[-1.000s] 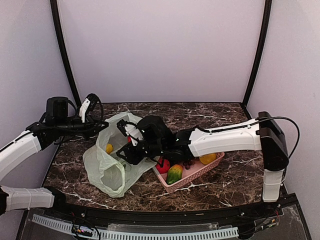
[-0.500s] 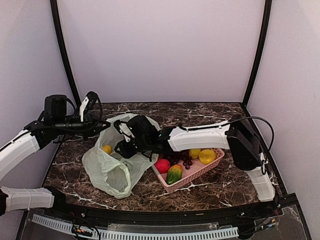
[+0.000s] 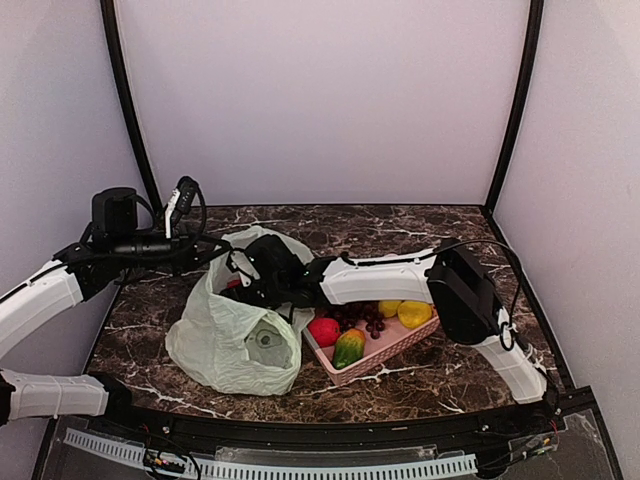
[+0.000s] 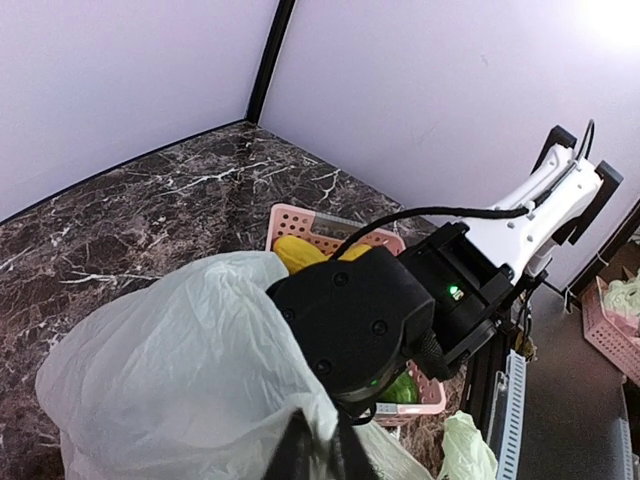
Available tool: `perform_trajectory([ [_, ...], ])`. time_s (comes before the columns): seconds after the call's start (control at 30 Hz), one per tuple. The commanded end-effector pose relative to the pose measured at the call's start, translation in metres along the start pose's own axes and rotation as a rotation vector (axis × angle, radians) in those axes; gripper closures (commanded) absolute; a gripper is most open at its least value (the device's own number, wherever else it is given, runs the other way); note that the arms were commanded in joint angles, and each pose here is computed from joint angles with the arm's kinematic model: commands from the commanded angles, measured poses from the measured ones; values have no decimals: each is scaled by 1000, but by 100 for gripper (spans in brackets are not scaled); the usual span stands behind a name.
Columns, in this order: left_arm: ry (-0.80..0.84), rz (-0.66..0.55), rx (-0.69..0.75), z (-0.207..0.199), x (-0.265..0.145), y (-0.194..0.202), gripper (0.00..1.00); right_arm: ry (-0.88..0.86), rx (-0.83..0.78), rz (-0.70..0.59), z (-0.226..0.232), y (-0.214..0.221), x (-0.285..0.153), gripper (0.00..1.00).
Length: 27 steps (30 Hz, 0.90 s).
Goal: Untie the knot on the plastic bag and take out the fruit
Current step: Reach into the gripper in the takeout bag, then hold the takeout bag at the center of the board.
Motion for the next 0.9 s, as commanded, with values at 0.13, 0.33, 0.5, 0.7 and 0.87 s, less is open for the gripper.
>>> perform_trajectory([
  [0.13,-312,-16,-159,12,-14,12,35,22,91,-12,-26,0,-8,27],
  [0.33,-481,66,-306,16,-35,34,5,46,97,-14,-33,0,-11,27],
  [0.5,-574,69,-517,34,-57,53,1,47,91,-15,-33,0,-12,27],
  [0.7,-644,93,-721,62,-63,103,1,46,89,-24,-32,-3,-15,27],
  [0.87,-681,122,-802,75,-57,138,1,7,104,-29,-27,-8,-18,27],
])
Point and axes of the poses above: each gripper's point midway between its finger pads, its own x axis out along the fingers, its own z axis along the line the jaws close on, y = z × x, the point moved 10 cm from there along -x, back along the fingers, and after that the axes turned 1 degree about -x, right-handed, at the moved point
